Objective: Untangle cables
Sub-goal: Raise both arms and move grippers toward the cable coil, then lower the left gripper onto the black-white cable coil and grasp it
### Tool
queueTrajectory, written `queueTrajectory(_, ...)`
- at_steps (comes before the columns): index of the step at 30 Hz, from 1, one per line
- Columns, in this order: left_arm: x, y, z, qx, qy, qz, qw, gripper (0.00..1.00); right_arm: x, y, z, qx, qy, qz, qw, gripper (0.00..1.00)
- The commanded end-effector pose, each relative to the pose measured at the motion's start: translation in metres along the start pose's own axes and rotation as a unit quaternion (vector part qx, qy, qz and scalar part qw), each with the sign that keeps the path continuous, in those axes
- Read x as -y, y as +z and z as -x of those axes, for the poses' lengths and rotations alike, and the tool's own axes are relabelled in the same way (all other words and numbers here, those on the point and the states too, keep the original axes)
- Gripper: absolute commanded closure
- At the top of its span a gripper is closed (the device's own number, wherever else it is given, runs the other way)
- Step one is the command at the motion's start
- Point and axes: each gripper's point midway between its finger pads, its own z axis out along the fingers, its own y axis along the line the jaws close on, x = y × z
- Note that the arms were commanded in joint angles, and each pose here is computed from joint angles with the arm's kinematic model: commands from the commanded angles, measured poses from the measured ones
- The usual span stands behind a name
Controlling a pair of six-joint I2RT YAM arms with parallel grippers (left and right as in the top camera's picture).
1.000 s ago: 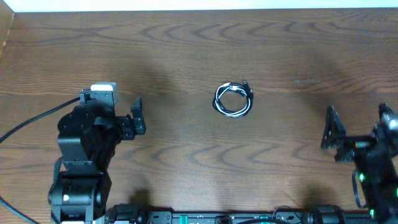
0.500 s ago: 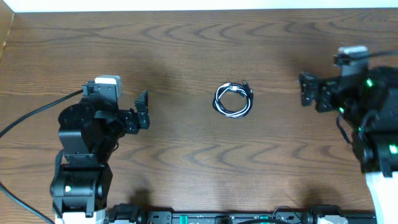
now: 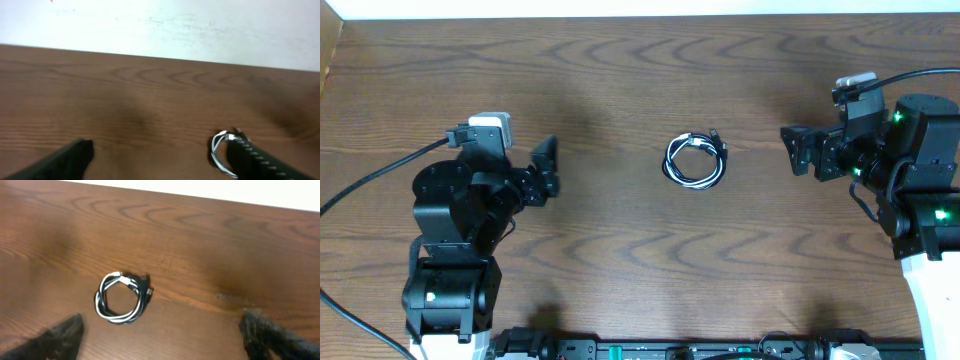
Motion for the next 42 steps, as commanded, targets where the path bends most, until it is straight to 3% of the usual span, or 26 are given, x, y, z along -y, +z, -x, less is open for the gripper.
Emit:
queueTrajectory(1,0.005,-0.006,0.012,0.015,-0.004,-0.011,1.000,0.01,-0.004,-0.007,0.011,0.015,-0.023,0.007,1.000,0.54)
queueTrajectory(2,0.005,-0.005,0.012,0.015,-0.004,-0.011,1.000,0.00,-0.004,-0.007,0.011,0.015,-0.023,0.006,1.000,0.54)
queueTrajectory(3,0.005,-0.005,0.011,0.012,-0.004,-0.011,1.000,0.00,-0.003,-0.007,0.011,0.015,-0.023,0.005,1.000,0.41)
queueTrajectory(4,0.005,-0.005,0.009,0.010,-0.005,-0.010,1.000,0.00,-0.003,-0.007,0.011,0.015,-0.022,0.004,1.000,0.15)
queueTrajectory(5,0.005,-0.005,0.009,0.009,-0.003,-0.010,1.000,0.00,-0.002,-0.006,0.011,0.014,-0.022,0.003,1.000,0.01)
queueTrajectory(12,0.001,0.013,0.000,-0.018,-0.005,-0.008,1.000,0.02,0.011,0.011,0.006,-0.004,-0.016,-0.020,1.000,0.01)
queueTrajectory(18,0.029,0.044,-0.020,-0.071,0.003,-0.117,0.991,0.02,0.018,0.038,-0.006,-0.038,0.011,-0.015,0.999,0.01)
queueTrajectory(27,0.022,0.080,-0.045,-0.119,0.021,-0.129,0.984,0.02,0.016,0.068,-0.028,-0.087,0.029,0.020,0.996,0.01)
queueTrajectory(34,0.027,0.090,-0.033,-0.091,0.036,-0.138,0.986,0.01,0.017,0.074,-0.035,-0.101,0.034,0.021,0.994,0.01)
queueTrajectory(42,0.082,0.096,-0.032,-0.071,0.078,-0.205,0.973,0.02,0.013,0.076,-0.035,-0.101,0.020,0.036,0.994,0.01)
